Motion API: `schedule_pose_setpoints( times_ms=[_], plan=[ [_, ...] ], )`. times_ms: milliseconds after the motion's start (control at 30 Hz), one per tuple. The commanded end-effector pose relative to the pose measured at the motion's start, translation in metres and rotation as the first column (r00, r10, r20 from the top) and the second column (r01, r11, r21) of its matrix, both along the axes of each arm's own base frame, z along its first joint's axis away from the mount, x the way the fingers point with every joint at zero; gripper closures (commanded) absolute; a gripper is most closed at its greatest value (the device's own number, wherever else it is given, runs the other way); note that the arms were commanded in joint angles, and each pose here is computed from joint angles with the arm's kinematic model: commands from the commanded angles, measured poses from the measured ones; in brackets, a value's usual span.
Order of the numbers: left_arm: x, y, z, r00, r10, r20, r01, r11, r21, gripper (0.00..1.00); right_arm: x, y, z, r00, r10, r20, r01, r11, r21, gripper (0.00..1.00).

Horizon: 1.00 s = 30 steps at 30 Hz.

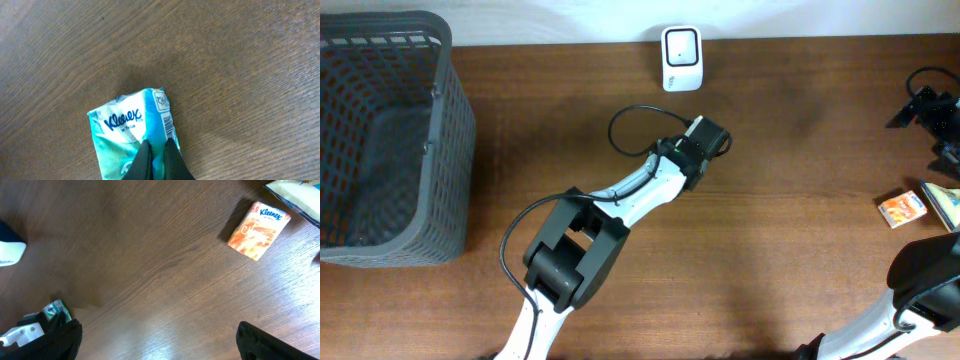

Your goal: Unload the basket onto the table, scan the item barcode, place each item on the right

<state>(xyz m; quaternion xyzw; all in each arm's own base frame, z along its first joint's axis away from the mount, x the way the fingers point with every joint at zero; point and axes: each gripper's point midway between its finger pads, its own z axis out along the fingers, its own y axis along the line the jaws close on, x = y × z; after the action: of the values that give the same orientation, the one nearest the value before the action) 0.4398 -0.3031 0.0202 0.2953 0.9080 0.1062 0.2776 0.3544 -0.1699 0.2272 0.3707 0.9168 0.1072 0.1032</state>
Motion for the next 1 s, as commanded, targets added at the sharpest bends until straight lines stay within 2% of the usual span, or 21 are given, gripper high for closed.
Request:
schedule_pose_setpoints(
  times_ms=[0, 67, 167, 300, 400, 467, 700, 967],
  plan=[
    [0.000, -0.016, 0.029, 0.999, -0.031, -0.027, 0.028, 0.996, -0.087, 1.00, 0.001, 0.000, -0.001, 1.000, -0.001, -0.002, 0.001, 1.000, 0.007, 0.02],
    [-0.004, -0.035, 0.060, 0.996, -0.075, -0.053, 0.063, 0.978, -0.200, 1.00, 0.001, 0.000, -0.001, 1.000, -0.001, -0.002, 0.001, 1.000, 0.007, 0.01],
    [-0.012, -0.053, 0.096, 0.990, -0.090, -0.107, 0.043, 0.926, -0.375, 1.00, 0.001, 0.000, -0.001, 1.000, -0.001, -0.001, 0.001, 1.000, 0.007, 0.02],
    [-0.034, -0.065, 0.109, 0.936, -0.242, -0.255, 0.055, 0.818, -0.573, 1.00, 0.001, 0.000, -0.001, 1.000, -0.001, -0.001, 0.001, 1.000, 0.007, 0.02],
    [-0.036, -0.056, 0.111, 0.896, -0.259, -0.361, -0.055, 0.742, -0.668, 1.00, 0.001, 0.000, -0.001, 1.000, -0.001, -0.002, 0.001, 1.000, 0.007, 0.02],
    [-0.034, -0.050, 0.109, 0.876, -0.285, -0.390, -0.081, 0.708, -0.701, 1.00, 0.001, 0.000, -0.001, 1.000, -0.001, -0.002, 0.001, 1.000, 0.007, 0.02],
    [-0.041, -0.053, 0.065, 0.799, -0.327, -0.505, -0.173, 0.678, -0.714, 1.00, 0.001, 0.000, -0.001, 1.000, -0.001, -0.002, 0.001, 1.000, 0.007, 0.02],
    [0.003, -0.066, 0.024, 0.875, -0.304, -0.378, -0.095, 0.656, -0.749, 1.00, 0.001, 0.000, -0.001, 1.000, -0.001, -0.002, 0.001, 1.000, 0.007, 0.02]
  ],
)
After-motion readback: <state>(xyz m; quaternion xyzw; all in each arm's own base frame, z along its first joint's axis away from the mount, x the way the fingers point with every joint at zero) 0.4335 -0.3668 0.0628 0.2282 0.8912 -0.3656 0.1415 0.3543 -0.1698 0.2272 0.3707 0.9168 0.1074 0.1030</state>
